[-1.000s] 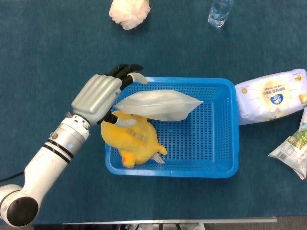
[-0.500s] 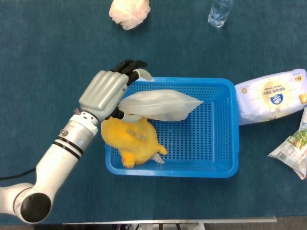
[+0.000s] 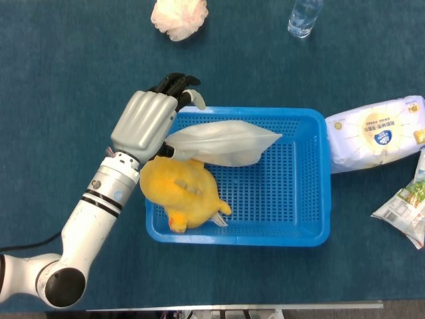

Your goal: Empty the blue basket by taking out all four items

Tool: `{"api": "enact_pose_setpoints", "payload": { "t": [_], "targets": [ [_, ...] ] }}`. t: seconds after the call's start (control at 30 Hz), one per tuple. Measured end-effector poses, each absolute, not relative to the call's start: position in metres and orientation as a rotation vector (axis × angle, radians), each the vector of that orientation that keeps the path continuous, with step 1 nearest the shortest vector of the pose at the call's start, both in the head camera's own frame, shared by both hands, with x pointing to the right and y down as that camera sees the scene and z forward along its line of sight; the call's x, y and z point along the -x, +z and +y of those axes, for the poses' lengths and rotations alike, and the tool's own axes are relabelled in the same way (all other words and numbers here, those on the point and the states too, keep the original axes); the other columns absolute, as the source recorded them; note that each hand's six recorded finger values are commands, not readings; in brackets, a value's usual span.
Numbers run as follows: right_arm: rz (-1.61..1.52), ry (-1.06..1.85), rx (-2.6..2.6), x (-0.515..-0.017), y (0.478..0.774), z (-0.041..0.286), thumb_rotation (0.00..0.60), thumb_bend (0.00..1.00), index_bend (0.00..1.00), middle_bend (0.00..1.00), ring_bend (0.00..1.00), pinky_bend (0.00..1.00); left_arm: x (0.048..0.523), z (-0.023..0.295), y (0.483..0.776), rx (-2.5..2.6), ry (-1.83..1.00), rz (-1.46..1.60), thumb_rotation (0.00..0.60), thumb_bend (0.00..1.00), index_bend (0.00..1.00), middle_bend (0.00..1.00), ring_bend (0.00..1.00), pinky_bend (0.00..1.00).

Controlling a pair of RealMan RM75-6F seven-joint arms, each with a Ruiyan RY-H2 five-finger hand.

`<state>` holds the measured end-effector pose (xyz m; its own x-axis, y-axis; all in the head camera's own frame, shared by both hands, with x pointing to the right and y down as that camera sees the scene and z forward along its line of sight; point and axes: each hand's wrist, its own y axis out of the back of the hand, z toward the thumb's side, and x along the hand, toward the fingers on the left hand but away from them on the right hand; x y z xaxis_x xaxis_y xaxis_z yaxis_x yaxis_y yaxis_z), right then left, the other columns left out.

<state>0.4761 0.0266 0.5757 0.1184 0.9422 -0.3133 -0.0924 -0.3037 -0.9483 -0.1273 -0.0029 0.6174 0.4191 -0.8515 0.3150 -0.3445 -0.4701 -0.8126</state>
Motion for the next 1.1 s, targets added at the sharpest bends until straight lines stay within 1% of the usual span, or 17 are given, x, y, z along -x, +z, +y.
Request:
{"api": "enact_pose_setpoints", "payload": {
  "t": [0.13,0.2,0.57,0.67,0.93,1.1],
  "targets": [
    [-0.892,1.365,1.438,-0.4762,0.5758,0.0266,0.6,0.0,0.04,0.23,0.2,0.48,0.1278,-0.0024,0.6182,2.011,-0.965,1.021,0.6,0.3,0.46,0.22,0.15,0.35],
    [-0.893,1.365,1.438,-0.4764,0.5758,0.0268,0.6,0.0,0.04,0.23,0.2,0.48,0.1281,-0.0022,0.6194,2.01,-0.966,1.021,0.6,0.36,0.48,0.22,0.15,0.35],
    [-0.9,1.372,1.439,-0.4794,0.5768,0.0278,0.6,0.0,0.04,0.24,0.2,0.48,0.1276,-0.0013,0.6239,2.012,-0.973,1.023,0.6,0.58,0.59,0.25,0.16,0.36],
    [-0.901,1.372,1.439,-0.4798,0.5771,0.0281,0.6,0.0,0.04,0.24,0.2,0.48,0.1272,-0.0012,0.624,2.009,-0.964,1.032,0.6,0.6,0.64,0.27,0.18,0.37],
    [-0.902,1.373,1.441,-0.4802,0.5777,0.0278,0.6,0.0,0.04,0.24,0.2,0.48,0.1281,-0.0009,0.6246,2.011,-0.924,1.083,0.6,0.6,0.81,0.34,0.23,0.41],
    [-0.902,1.37,1.441,-0.4796,0.5772,0.0271,0.6,0.0,0.04,0.24,0.2,0.48,0.1296,-0.0023,0.6211,2.002,-0.89,1.124,0.6,0.6,0.87,0.37,0.26,0.42]
  ]
}}
